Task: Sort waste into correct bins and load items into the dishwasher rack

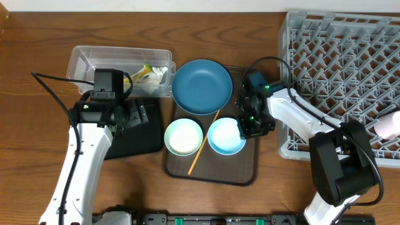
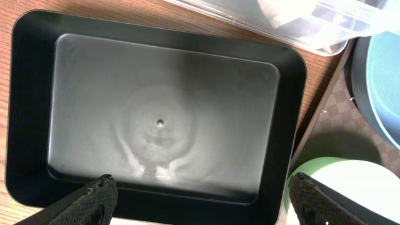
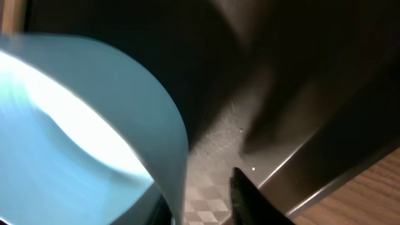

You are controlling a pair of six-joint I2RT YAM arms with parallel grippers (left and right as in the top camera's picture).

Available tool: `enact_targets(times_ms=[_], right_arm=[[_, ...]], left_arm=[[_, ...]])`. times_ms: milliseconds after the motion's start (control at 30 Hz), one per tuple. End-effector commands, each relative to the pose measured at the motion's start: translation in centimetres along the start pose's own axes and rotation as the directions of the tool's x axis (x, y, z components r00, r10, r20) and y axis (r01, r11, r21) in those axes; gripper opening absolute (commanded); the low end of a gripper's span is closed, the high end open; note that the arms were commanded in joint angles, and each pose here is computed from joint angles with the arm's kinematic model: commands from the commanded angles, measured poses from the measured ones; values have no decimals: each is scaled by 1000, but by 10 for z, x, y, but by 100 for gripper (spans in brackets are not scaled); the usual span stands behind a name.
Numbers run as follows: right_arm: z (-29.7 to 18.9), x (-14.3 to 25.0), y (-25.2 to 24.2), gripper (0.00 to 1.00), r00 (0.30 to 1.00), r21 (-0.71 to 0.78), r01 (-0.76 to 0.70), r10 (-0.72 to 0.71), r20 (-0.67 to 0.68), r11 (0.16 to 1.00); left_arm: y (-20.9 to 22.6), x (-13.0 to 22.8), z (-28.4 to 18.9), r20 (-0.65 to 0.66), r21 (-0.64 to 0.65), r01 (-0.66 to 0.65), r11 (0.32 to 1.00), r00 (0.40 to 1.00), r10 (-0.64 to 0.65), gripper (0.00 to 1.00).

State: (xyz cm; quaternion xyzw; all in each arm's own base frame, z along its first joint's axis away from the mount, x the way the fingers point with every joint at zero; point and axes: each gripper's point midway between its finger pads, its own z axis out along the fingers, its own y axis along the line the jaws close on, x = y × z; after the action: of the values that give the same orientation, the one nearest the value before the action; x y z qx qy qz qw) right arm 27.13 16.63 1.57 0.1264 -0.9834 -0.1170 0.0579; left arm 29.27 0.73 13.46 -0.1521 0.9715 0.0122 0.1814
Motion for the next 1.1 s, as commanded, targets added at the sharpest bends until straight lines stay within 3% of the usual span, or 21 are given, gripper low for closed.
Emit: enact_targets(times_ms=[0,200,467,633,733,867,1067], right_arm=[[3,2,1,24,1000,9,-8,8,-8,1000],[-7,-2,1,4,1000,4,-9,9,19,1000],[-58,-18,7,1,983,-2,12,-11,185,1000],[-102,-23,-16,1,943,121,-30,-12,331,992],[-140,-26,-48,1,886,259,-161,24,463,952],[-206,-26,-91,1,750,394,-370,19,662,841],[-289,-18,-144,1,537,433,-637,-37,843,638]], left_arm=[[3,-2,-4,17,-9,3,1000,1000,-3,90],[3,-2,-4,16,-9,3,1000,1000,-3,91],[3,-2,-4,16,-9,3,1000,1000,-3,91],[3,-2,-4,16,-9,3,1000,1000,-3,91],[3,-2,-4,16,-9,3,1000,1000,-3,91],[3,-2,-4,16,-9,3,1000,1000,-3,91],[3,-2,-4,16,-9,3,1000,1000,-3,91]])
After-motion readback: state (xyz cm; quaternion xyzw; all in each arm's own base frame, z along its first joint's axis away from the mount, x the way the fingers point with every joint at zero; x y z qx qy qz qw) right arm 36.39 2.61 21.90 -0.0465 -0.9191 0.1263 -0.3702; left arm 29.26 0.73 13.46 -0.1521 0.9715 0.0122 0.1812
